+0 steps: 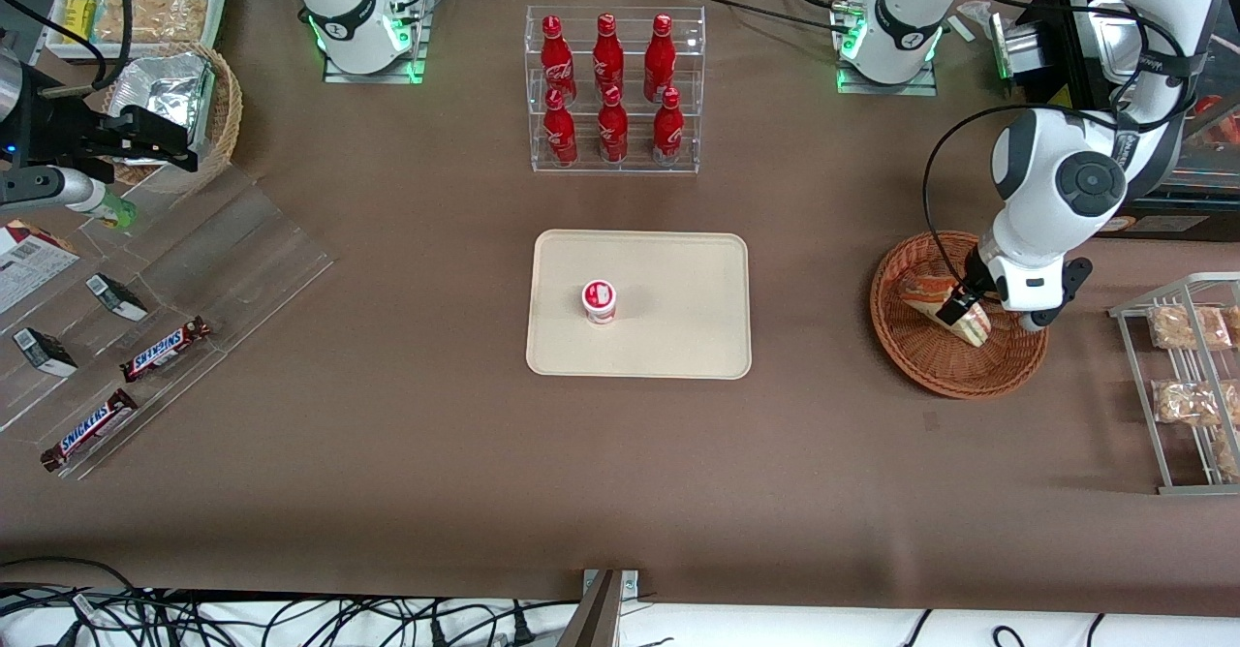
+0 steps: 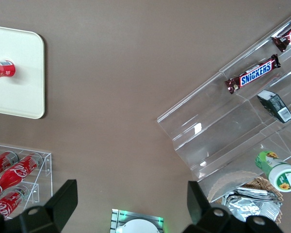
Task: Place sandwich from basket to tray
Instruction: 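Lower the open left gripper and close it on the sandwich, then lift the sandwich out of the basket with the left gripper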
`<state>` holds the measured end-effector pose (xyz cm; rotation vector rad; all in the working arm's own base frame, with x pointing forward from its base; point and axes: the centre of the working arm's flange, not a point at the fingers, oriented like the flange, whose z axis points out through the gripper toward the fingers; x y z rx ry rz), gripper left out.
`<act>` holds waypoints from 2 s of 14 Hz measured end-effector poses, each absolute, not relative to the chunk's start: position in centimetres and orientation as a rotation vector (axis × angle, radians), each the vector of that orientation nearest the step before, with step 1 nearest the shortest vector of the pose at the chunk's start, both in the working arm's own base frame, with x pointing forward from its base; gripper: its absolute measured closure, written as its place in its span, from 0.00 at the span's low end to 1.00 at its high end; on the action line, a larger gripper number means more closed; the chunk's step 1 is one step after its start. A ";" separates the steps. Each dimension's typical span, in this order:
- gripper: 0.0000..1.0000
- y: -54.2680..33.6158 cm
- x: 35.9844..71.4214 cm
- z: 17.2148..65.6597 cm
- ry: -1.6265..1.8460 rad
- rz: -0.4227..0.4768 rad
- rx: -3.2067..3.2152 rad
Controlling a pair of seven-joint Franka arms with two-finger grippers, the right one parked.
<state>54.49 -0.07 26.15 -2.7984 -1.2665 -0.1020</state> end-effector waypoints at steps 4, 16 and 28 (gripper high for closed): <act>0.00 -0.2 54.2 24.2 -1.276 -0.077 -2.786; 0.60 -0.1 55.0 25.2 -1.285 -0.076 -2.772; 0.81 -8.2 61.4 44.4 -0.786 0.069 -3.003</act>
